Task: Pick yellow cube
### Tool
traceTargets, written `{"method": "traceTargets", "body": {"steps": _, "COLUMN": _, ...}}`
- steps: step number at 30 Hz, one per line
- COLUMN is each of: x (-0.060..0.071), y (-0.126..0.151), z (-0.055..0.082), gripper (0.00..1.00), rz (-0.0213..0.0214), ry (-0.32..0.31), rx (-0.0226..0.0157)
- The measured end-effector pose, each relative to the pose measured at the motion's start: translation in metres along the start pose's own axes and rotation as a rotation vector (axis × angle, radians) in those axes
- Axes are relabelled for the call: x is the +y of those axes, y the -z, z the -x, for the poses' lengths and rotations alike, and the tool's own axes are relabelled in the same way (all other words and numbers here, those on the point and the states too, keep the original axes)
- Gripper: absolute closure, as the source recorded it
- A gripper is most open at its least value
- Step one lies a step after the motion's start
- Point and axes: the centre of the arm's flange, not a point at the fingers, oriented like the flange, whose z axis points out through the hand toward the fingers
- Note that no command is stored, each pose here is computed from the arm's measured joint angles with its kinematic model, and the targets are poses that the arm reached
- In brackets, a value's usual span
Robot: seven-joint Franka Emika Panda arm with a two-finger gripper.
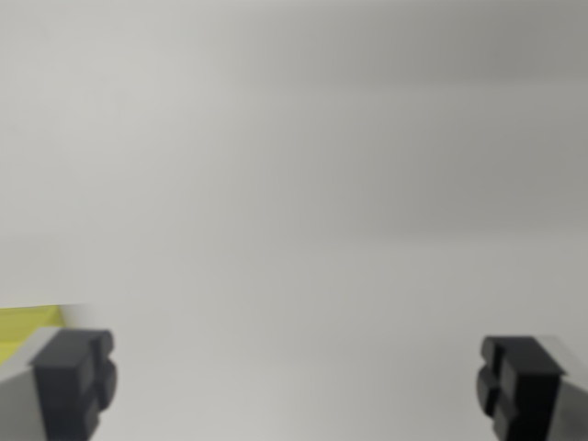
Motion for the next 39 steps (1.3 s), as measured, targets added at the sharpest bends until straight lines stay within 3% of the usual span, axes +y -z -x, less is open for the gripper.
{"method": "traceTargets", "body": {"steps": 39, "x": -0.01, "y": -0.084, "z": 0.118, "gripper": 0.0, "rz": -0.0356, "ry": 0.023, "rx": 0.0183}}
